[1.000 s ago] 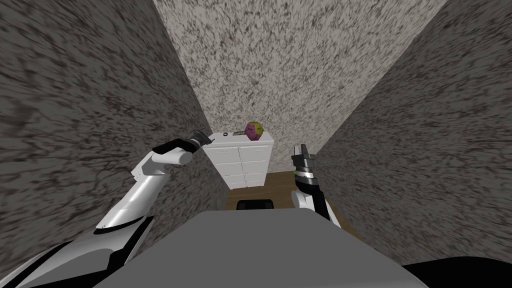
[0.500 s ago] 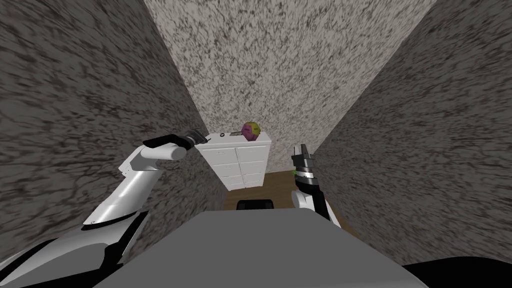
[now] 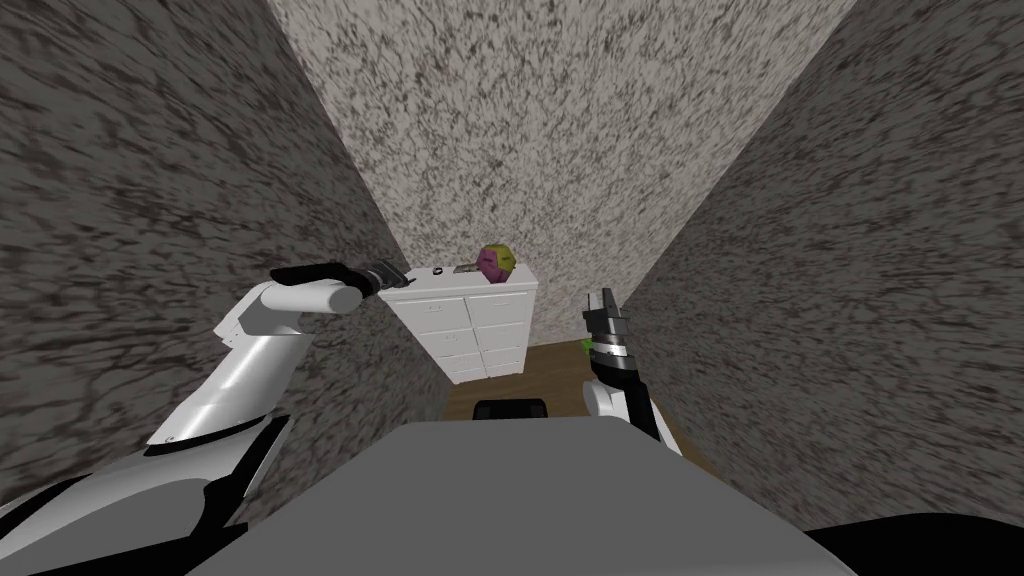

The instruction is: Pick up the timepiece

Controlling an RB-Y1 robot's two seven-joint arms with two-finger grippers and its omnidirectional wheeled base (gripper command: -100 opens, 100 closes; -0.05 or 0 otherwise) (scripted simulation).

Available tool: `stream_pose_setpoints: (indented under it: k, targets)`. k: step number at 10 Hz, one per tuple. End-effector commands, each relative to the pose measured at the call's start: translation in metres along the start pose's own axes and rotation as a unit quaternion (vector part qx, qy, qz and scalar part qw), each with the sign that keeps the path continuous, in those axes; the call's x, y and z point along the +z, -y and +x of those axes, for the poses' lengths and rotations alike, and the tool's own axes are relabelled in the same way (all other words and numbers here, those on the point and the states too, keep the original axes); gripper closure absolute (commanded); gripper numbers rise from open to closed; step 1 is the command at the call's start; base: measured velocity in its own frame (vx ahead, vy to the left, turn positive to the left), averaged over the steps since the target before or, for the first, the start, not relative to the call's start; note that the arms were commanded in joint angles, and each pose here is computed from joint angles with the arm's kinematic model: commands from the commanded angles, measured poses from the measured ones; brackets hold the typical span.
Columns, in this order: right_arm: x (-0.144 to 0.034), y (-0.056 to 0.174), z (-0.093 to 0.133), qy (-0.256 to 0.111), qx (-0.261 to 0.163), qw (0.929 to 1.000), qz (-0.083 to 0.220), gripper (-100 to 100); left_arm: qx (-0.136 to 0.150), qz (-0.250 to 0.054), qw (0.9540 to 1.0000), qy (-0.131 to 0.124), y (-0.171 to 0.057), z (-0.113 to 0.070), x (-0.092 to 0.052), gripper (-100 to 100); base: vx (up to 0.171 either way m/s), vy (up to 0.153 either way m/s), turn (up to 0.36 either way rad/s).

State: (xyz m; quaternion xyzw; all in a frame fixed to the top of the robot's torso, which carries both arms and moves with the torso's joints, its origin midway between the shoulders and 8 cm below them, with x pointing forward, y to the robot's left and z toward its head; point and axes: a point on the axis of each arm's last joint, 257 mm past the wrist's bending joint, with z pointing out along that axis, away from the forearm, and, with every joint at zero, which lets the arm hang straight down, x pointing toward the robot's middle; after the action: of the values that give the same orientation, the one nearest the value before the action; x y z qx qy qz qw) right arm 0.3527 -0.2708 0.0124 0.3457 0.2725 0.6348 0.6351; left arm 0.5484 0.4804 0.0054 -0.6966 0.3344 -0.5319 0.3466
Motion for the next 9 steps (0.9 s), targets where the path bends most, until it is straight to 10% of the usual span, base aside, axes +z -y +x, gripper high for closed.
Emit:
stream_pose_setpoints:
  k: [1,9]
  targets:
    - [0.000,0.000,0.000,0.000,0.000,1.0000,0.000,0,-0.026,-0.004,0.9995,0.019,0.015,-0.011,-0.001,-100,0.019,-0.026,-0.088]
    - [0.000,0.000,0.000,0.000,0.000,1.0000,0.000,0,-0.080,-0.050,0.9914,0.090,0.022,-0.050,-0.012,-100,0.027,-0.023,-0.058]
